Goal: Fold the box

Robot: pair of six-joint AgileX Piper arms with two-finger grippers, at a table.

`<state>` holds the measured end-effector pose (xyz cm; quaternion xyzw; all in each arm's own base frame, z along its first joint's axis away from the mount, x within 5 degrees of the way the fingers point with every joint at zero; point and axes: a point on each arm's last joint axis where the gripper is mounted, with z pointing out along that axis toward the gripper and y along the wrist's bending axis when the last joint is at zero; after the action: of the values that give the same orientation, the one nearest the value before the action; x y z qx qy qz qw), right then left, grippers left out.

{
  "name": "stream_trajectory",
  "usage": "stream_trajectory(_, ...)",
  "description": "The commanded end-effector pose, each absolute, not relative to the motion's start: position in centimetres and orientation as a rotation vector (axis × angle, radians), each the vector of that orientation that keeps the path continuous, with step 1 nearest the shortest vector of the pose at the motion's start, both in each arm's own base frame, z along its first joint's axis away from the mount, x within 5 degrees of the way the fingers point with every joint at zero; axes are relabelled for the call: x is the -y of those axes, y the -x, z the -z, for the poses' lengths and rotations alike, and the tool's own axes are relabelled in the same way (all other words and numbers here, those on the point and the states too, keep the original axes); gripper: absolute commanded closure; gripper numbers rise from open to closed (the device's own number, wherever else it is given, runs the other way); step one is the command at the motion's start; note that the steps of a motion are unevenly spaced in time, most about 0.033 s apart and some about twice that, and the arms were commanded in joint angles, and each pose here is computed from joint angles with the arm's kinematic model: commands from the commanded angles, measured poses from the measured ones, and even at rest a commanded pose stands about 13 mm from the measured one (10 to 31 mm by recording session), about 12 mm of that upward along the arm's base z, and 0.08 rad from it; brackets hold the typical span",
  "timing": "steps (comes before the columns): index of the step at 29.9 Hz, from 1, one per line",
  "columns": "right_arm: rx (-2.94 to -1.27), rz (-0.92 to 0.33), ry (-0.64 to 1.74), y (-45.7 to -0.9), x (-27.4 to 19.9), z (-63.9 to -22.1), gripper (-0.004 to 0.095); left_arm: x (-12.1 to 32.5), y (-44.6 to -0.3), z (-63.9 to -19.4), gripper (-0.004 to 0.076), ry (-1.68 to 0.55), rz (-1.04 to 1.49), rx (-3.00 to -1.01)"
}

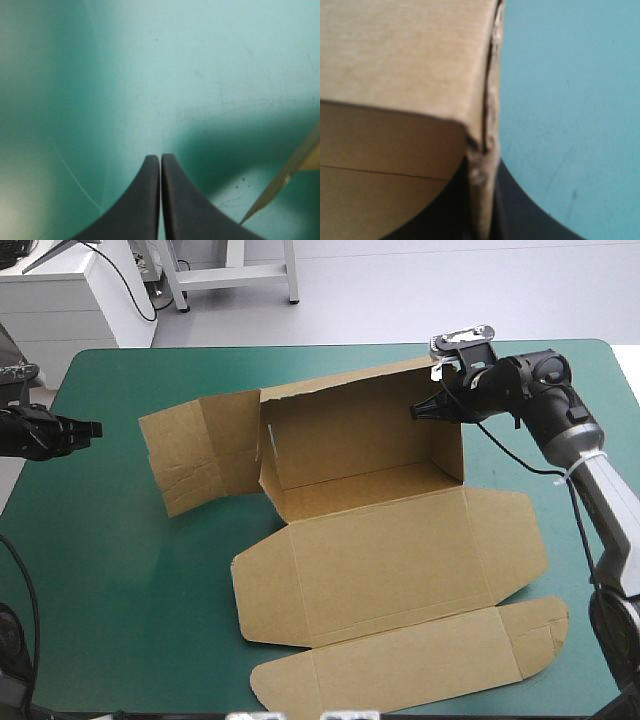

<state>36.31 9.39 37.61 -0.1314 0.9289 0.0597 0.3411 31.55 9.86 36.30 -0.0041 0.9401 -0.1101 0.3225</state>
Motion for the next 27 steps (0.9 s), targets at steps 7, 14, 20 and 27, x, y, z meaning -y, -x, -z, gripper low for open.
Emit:
stream_trajectory(7, -2.617, -0.214, 0.231, -35.7, -9.3, -38.9, 0.0921, -9.0, -30.9, -38.8, 0.0731, 0.025, 0.333, -2.362)
stream_trajectory(14, -2.666, -0.182, 0.164, -36.9, -9.1, -37.2, 0.0921, -8.7, -31.0, -39.1, 0.0731, 0.036, 0.386, -2.337)
stream_trajectory(20, -2.737, -0.169, 0.170, -38.6, -9.5, -34.5, 0.0921, -8.7, -31.1, -39.2, 0.0731, 0.044, 0.388, -2.322)
stream_trajectory(27, -2.782, -0.142, 0.158, -40.0, -9.7, -32.1, 0.0921, -8.6, -31.0, -39.1, 0.0731, 0.035, 0.388, -2.338)
